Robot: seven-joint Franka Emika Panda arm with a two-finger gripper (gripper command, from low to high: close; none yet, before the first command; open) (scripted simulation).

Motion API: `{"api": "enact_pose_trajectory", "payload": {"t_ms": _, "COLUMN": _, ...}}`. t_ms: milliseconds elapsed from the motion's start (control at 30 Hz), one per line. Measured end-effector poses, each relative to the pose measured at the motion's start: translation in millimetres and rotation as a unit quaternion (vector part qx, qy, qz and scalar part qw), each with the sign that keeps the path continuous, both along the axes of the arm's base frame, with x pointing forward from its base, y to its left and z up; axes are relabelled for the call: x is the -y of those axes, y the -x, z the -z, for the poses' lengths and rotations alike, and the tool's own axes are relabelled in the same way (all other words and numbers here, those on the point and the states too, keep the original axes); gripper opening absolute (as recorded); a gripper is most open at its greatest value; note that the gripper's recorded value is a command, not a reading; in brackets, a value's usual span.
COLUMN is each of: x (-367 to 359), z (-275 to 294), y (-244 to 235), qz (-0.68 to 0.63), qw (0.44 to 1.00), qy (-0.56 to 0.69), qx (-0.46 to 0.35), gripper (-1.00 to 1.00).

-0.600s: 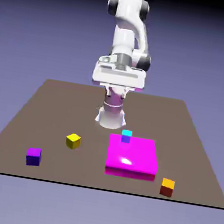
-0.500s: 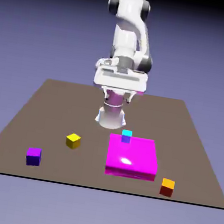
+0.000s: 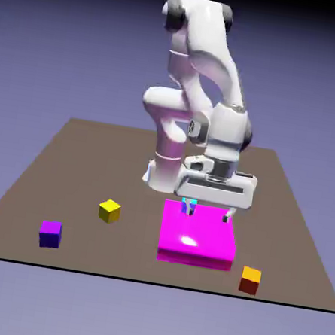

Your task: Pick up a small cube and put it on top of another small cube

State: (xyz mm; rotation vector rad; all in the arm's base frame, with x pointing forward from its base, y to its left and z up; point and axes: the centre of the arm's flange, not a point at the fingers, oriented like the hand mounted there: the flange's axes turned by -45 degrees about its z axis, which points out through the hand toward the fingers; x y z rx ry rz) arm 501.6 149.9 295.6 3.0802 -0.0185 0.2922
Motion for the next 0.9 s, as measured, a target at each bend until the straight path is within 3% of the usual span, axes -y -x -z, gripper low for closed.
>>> {"api": "enact_pose_trajectory", "payload": {"t_ms": 333, "x": -75, "z": 74, "y": -19, "qz": 0.052, "qw": 0.992, "qy": -0.017, "qx": -0.114, "gripper": 0.00}}
{"api": "enact_pose_trajectory", "payload": {"t_ms": 667, "x": -125, "z": 105, "y": -36, "qz": 0.126, "qw": 0.973, "qy": -0.049, "qx": -0.187, "gripper": 0.00}}
{"api": "enact_pose_trajectory", "payload": {"t_ms": 767, "x": -128, "z": 173, "y": -27, "qz": 0.126, "qw": 0.973, "qy": -0.049, "qx": -0.187, "gripper": 0.00}}
{"api": "enact_pose_trajectory", "payload": {"t_ms": 800, "x": -128, "z": 174, "y": -27, "qz": 0.126, "qw": 0.973, "qy": -0.049, "qx": -0.187, "gripper": -1.00}}
{"api": "enact_pose_trajectory", "payload": {"t_ms": 900, "x": -127, "z": 150, "y": -31, "qz": 0.126, "qw": 0.973, "qy": -0.050, "qx": -0.187, "gripper": -1.00}}
